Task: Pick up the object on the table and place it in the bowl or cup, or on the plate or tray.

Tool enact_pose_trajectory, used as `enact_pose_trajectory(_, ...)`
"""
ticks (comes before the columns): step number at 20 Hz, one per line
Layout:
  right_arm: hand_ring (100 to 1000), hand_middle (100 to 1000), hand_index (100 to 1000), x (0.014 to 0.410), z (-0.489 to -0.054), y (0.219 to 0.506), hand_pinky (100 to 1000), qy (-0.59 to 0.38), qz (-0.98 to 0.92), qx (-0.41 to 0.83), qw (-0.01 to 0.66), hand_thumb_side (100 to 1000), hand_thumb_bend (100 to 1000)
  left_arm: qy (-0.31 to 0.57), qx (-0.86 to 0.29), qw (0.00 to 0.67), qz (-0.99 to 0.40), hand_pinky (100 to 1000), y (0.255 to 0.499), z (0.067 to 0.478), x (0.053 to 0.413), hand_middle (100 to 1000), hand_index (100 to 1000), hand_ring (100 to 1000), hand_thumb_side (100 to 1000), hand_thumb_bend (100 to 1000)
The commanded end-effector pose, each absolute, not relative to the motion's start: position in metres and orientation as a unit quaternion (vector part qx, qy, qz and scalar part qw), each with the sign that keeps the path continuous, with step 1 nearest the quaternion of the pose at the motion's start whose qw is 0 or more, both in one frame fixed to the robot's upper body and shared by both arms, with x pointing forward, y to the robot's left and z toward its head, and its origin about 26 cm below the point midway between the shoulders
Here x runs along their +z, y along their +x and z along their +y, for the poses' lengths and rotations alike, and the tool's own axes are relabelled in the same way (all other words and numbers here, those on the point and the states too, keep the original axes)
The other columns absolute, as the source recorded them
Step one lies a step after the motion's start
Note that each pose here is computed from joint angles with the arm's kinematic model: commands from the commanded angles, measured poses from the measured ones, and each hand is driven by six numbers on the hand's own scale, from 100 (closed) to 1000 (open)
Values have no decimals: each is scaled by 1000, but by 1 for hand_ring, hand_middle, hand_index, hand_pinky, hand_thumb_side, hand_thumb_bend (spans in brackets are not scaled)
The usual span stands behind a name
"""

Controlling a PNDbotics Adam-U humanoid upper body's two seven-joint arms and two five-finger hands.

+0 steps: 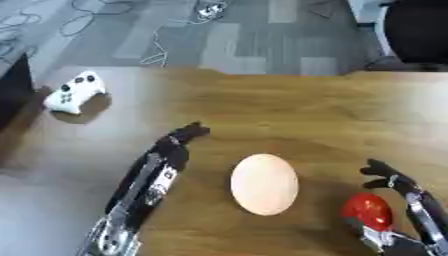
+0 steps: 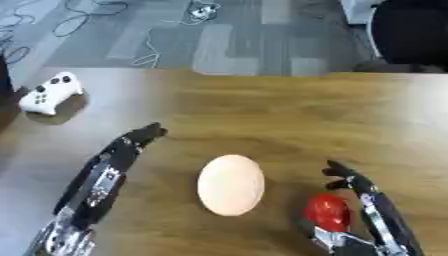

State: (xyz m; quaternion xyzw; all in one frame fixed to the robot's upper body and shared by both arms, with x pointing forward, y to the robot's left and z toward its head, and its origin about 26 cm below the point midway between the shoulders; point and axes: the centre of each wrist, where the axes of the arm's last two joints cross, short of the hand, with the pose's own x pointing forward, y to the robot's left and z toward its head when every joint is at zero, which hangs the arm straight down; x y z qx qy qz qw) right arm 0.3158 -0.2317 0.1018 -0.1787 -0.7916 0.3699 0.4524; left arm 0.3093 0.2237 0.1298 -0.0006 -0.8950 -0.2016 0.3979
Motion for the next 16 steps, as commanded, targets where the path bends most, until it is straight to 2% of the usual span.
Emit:
enact_pose_trajectory(1, 721, 809, 972, 110, -231, 318, 1000, -185, -799, 366, 440, 618, 771, 4, -207, 381, -901, 1000, 308, 226, 140, 792, 864, 1000, 971, 161)
enact_pose_trajectory(6, 728, 833, 975, 111, -230, 319, 1000, -189, -798, 366, 439, 599, 773, 3, -207, 378, -902, 1000, 308, 225, 142, 791, 864, 1000, 971, 162)
enact_pose_trajectory(9, 709, 833, 986, 109, -230, 320, 1000, -191, -790, 379, 443, 488, 769, 4, -207, 377, -903, 1000, 308, 225, 142, 790, 864, 1000, 971, 162)
enact_pose_trajectory(10, 711, 834, 986, 107, -230, 320, 1000, -190, -786, 385, 445, 495, 770, 4, -207, 377, -903, 1000, 308, 225, 143, 790, 864, 1000, 972, 161)
enact_pose_trajectory(11, 709, 841, 1000, 106, -229, 320, 1000, -189, -782, 391, 447, 430, 759, 4, -207, 377, -903, 1000, 308, 225, 143, 790, 863, 1000, 971, 162)
enact_pose_trajectory(16, 733, 868, 1000, 101, -228, 322, 1000, -180, -761, 427, 454, 349, 735, 5, -207, 376, -903, 1000, 308, 225, 143, 790, 863, 1000, 972, 162)
